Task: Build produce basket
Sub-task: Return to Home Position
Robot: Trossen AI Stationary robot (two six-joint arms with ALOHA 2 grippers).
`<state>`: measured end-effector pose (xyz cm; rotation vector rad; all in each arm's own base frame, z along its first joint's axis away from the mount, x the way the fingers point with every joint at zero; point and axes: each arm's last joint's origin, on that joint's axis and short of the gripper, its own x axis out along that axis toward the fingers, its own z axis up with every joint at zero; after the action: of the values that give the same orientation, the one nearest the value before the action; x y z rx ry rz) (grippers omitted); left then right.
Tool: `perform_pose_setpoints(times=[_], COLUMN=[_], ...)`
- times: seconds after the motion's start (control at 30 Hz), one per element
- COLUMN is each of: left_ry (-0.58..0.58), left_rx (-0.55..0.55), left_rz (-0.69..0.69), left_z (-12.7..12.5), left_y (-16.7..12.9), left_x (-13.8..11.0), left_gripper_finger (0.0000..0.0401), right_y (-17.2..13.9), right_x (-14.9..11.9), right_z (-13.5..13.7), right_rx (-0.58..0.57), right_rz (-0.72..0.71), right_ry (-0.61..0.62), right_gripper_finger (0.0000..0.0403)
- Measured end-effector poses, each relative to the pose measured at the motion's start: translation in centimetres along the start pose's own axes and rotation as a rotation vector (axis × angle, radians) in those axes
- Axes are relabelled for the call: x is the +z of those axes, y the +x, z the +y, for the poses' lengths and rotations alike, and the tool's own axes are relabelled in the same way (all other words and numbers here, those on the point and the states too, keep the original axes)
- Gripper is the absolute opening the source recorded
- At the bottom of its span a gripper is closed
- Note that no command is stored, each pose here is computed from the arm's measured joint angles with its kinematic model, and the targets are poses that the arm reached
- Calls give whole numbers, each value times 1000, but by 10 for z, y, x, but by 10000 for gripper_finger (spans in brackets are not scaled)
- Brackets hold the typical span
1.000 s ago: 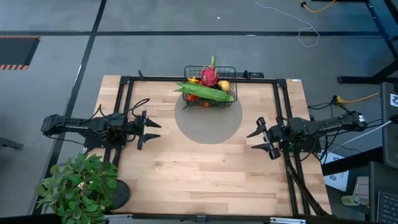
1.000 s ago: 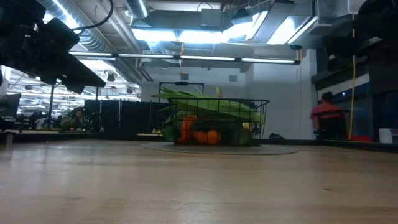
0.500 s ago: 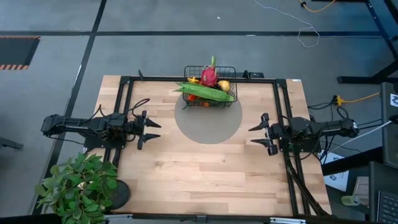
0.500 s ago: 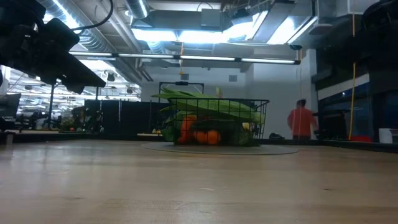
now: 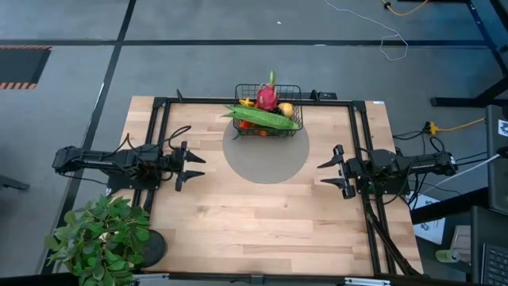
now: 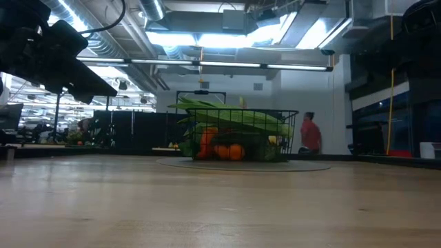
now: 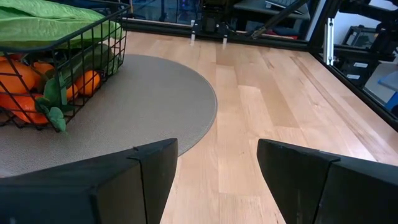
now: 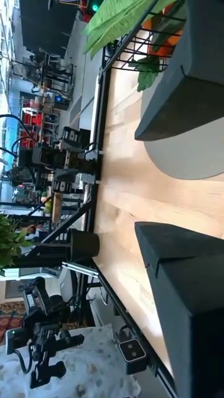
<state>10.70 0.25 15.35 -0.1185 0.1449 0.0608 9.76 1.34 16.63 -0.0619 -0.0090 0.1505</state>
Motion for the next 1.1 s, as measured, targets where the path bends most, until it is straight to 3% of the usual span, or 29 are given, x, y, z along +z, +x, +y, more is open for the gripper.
perform_pose_setpoints(times=[1.1], left_ry=[0], left_rx=[0], left_rz=[0], left_z=[0], left_y=[0], left_x=[0], left_gripper_finger=[211], right_y=[0], right_x=[0], right_z=[0], right_rx=[0], right_rz=[0], right_ry=[4], right_gripper_finger=[223])
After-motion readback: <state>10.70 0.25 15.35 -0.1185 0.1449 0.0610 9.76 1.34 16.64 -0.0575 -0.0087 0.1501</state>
